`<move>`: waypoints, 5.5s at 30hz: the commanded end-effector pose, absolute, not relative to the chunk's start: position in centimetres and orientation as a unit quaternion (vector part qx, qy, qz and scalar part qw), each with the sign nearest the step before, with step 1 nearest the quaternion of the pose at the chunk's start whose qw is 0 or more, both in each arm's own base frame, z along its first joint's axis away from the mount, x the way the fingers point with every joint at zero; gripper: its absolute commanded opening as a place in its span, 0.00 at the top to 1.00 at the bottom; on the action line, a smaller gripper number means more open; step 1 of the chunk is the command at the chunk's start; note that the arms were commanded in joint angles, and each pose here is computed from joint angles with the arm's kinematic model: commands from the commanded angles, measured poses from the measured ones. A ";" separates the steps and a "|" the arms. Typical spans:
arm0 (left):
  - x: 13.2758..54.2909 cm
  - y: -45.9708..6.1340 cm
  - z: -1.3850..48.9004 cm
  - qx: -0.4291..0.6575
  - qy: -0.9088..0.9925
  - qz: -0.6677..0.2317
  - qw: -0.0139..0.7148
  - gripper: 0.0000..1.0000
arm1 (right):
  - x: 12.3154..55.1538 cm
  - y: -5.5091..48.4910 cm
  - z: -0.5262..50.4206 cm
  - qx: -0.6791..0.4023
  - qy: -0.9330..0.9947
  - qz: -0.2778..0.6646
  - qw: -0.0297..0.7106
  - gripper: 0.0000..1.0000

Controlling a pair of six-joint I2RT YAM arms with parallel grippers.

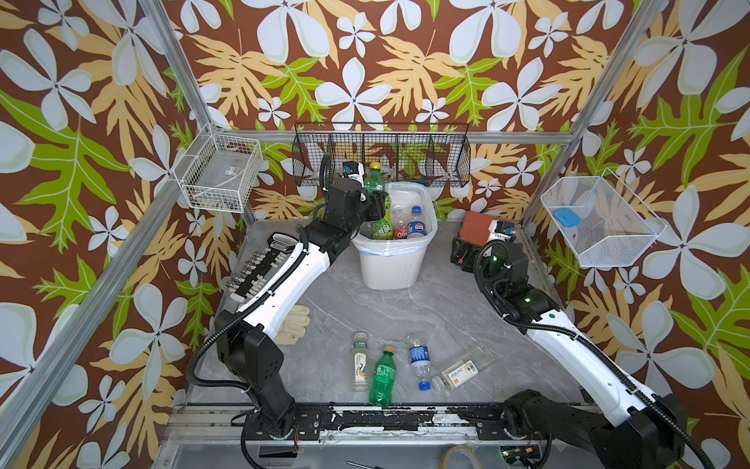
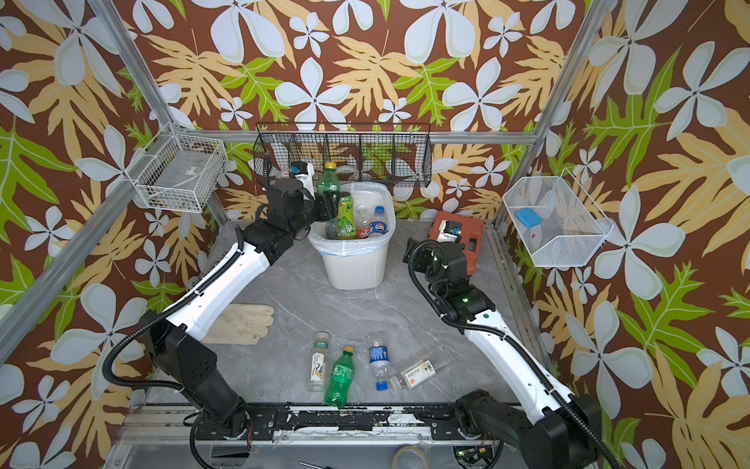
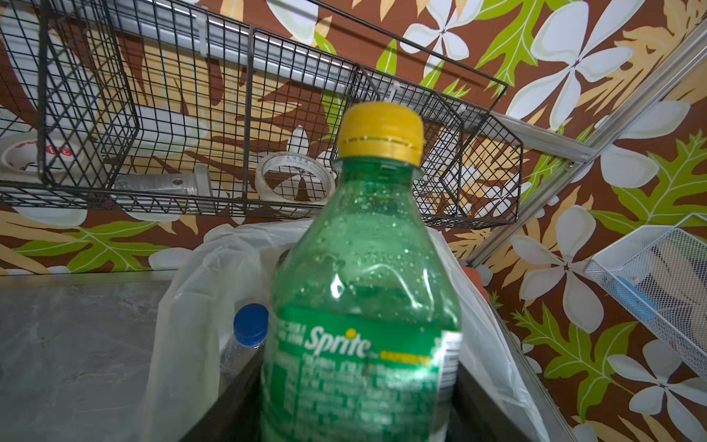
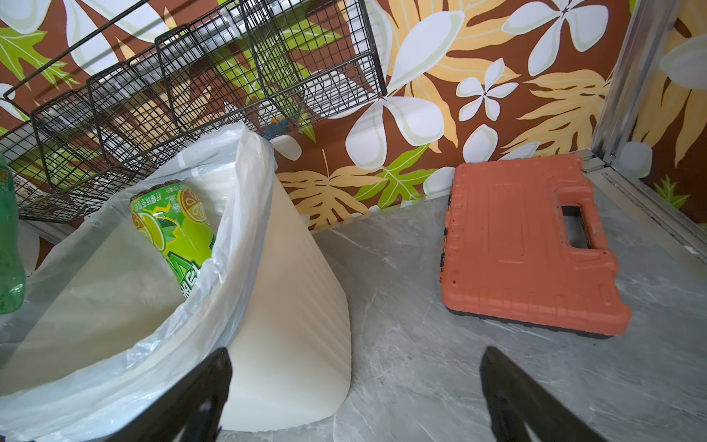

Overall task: Throw the plastic bottles in the bin
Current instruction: Throw the plastic bottle into the trash bin, then pick up the plastic bottle from the bottom-center of the table, then throw the plastic bottle into the trash bin.

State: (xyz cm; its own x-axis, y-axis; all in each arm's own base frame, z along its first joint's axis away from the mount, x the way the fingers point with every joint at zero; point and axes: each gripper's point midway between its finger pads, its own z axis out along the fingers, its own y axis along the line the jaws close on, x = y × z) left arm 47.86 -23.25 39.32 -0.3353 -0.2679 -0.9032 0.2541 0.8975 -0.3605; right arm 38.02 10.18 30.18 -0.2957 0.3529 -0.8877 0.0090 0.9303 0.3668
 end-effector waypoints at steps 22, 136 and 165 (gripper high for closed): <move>43.2 -19.1 42.0 -0.031 0.732 -0.242 0.636 0.01 | 38.5 10.3 30.7 0.111 0.787 0.146 0.589 0.00; 32.0 -9.7 15.5 -0.200 0.822 -0.177 0.503 0.00 | 46.1 24.2 43.3 -0.023 0.742 0.185 0.644 0.49; 32.5 -10.3 15.6 -0.200 0.826 -0.188 0.493 0.00 | 44.3 17.3 40.5 0.028 0.748 0.188 0.636 0.00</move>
State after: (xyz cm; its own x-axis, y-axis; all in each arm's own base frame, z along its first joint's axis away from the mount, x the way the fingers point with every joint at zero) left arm 32.15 -10.15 14.93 -0.4468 -0.5036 -0.7394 -0.1513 0.8571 -0.4924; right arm 45.57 18.67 40.67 -0.2346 0.2527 -0.9387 -0.2297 0.9239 0.3061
